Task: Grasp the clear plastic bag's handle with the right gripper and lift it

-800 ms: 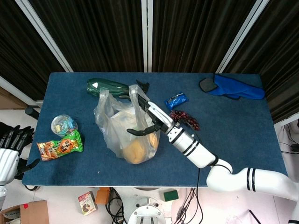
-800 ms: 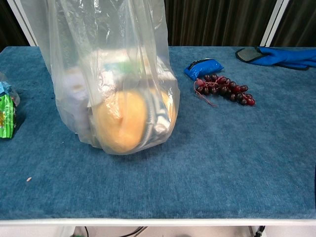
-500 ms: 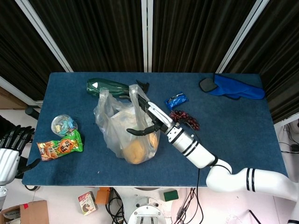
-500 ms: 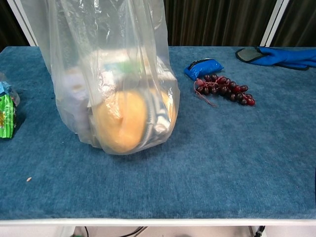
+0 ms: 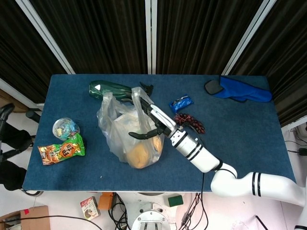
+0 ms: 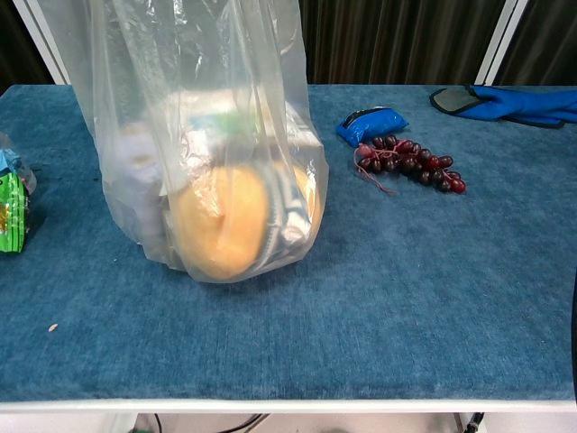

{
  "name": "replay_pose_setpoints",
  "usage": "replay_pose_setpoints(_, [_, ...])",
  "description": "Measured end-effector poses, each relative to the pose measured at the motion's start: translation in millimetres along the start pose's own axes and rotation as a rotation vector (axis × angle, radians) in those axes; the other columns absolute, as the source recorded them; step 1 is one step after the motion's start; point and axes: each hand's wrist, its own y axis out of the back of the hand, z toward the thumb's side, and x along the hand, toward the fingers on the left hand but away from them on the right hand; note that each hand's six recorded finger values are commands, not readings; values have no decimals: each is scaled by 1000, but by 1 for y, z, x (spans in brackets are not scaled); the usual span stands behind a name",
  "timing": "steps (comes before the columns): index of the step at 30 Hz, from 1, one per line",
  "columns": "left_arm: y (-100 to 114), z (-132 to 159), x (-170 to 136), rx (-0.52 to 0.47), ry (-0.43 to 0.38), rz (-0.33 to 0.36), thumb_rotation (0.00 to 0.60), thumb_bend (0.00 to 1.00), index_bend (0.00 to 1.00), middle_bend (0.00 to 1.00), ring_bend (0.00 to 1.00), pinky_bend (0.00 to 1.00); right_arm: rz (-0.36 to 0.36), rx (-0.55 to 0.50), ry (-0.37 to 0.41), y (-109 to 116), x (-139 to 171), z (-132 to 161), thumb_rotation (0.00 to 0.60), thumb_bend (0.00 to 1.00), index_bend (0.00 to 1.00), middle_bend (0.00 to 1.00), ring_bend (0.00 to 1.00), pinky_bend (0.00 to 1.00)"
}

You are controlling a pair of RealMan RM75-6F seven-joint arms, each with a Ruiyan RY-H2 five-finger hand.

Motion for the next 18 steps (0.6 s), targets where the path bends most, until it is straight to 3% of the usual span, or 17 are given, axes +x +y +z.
replay_pose_setpoints(3, [10,12,33,-66,-22,83,567,13,43,120,31,145,4,1,-1,-1,-2,0,600,234,0,102,0,45])
replay_pose_setpoints(7, [15,34,66,-97,-67,133,553,11,42,120,31,142,7,2,4,-3,-4,1,600,235,0,102,0,45])
replay_pose_setpoints(14, [5,76,110,-82,-136,116,477,0,35,120,31,136,11,7,14,-5,-4,3,600,235,0,102,0,45])
replay_pose_setpoints(18, [-7,102,125,-86,-185,87,469,0,33,120,31,135,7,4,12,-4,-5,2,600,237,0,101,0,45])
